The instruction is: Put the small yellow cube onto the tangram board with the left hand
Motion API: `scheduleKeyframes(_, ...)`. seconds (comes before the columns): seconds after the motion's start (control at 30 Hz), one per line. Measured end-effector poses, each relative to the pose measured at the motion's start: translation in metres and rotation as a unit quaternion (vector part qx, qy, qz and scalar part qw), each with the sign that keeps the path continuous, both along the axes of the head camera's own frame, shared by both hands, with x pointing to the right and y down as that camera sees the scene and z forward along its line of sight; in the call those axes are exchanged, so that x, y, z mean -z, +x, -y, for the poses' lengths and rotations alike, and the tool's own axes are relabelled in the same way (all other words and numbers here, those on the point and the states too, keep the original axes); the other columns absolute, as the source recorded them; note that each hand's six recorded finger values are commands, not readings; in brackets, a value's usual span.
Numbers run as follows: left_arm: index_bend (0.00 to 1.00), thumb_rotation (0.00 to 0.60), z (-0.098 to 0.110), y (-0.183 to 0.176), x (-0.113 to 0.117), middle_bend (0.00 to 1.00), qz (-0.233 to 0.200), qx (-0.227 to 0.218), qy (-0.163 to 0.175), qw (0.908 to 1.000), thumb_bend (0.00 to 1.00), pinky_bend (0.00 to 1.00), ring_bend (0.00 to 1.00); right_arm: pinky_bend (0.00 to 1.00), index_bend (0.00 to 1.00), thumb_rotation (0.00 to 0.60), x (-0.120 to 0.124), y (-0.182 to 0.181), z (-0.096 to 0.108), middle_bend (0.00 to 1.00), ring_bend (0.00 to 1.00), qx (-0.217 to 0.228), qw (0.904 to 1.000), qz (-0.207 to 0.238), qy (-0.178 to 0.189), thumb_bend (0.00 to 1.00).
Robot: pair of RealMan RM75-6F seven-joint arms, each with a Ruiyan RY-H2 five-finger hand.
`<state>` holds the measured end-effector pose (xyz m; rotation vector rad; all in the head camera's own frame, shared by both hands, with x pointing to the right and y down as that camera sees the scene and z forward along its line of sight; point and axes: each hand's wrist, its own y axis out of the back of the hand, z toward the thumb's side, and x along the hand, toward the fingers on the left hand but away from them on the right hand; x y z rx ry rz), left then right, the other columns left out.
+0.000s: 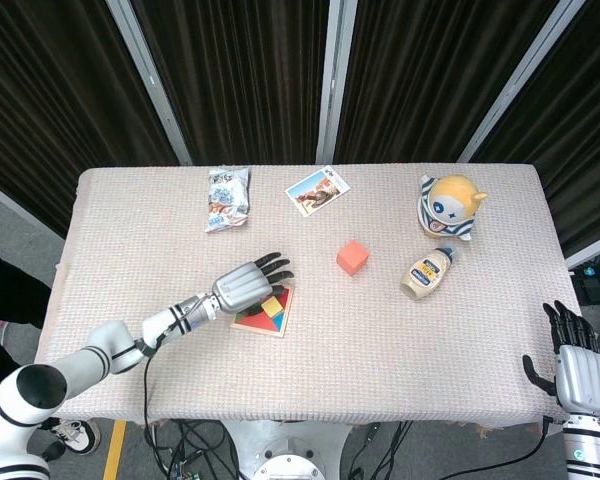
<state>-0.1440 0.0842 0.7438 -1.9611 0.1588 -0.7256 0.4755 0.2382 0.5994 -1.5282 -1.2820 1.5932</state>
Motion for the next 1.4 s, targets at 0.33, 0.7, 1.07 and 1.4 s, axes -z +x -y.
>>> scheduleKeyframes(0.33, 0.51, 0.600, 0.000, 0.004, -0.002, 0.14, 0.002, -0.018, -0.001, 0.9998, 0.32, 0.00, 0.00, 0.00, 0.00, 0.600, -0.001, 0.001, 0.000, 0.00, 0.00, -0.001, 1.0000, -0.001, -0.002, 0.26)
scheduleKeyframes(0.7, 0.36, 0.600, -0.002, 0.003, -0.001, 0.14, -0.002, -0.023, 0.000, 0.9997, 0.31, 0.00, 0.00, 0.00, 0.00, 0.600, 0.000, 0.001, 0.000, 0.00, 0.00, -0.001, 1.0000, -0.001, -0.001, 0.26)
scheduleKeyframes(1.07, 0.13, 0.600, 0.001, 0.003, 0.003, 0.14, -0.007, -0.022, 0.003, 0.9997, 0.28, 0.00, 0.00, 0.00, 0.00, 0.600, 0.001, 0.000, -0.001, 0.00, 0.00, -0.001, 1.0000, -0.002, -0.003, 0.26)
scheduleKeyframes(1.4, 0.16, 0.600, 0.024, -0.032, 0.025, 0.14, -0.033, 0.055, 0.018, 0.9978, 0.25, 0.00, 0.00, 0.00, 0.00, 0.600, 0.002, 0.003, -0.002, 0.00, 0.00, -0.007, 1.0000, -0.001, 0.000, 0.26)
